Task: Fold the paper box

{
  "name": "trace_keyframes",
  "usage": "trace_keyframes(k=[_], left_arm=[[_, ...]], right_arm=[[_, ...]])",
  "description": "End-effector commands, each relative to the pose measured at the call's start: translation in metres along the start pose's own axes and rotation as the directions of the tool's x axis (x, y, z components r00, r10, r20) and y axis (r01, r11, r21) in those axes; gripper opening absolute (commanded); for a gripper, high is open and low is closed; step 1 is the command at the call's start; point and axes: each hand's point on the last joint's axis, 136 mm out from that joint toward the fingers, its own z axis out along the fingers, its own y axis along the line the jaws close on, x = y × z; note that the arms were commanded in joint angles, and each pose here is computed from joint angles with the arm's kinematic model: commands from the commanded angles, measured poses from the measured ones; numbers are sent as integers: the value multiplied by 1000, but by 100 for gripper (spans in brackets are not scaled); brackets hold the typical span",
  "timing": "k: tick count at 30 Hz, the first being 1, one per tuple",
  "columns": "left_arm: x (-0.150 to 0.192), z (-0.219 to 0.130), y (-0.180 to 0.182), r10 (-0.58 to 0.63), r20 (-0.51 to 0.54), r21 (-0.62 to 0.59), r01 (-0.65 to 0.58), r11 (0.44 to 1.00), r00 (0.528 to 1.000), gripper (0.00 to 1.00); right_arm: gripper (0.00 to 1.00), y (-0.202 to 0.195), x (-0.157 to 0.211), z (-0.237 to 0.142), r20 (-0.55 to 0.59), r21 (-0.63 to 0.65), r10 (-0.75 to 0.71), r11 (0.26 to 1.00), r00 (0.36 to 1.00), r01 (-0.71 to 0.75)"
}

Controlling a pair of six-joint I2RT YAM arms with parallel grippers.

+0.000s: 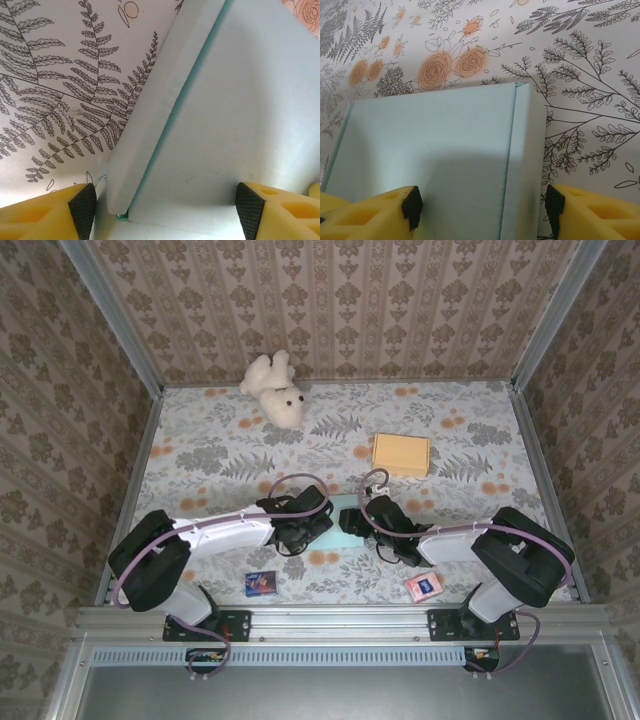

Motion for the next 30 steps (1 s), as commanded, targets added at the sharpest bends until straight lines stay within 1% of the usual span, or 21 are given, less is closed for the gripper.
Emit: trace_keyframes(k=[1,9,19,25,30], left_arm=[[5,7,6,-23,-19,-31,22,999,1000,76],[8,1,-11,-11,-25,5,11,1000,1000,77],[6,14,17,-23,-12,-69,22,997,1000,75],[3,18,27,-34,-2,-89,34,995,999,74],[2,20,31,-35,-5,-98,35,995,999,74]], right_arm=[[69,-3,7,3,-8,19,5,1000,1000,-5],[69,0,14,8,-14,9,19,1000,1000,-19],[69,-3,8,1,8,32,-4,999,1000,3],[69,-3,2,-7,24,35,-17,999,1000,16],[69,-3,0,-13,15,51,-50,997,999,49]])
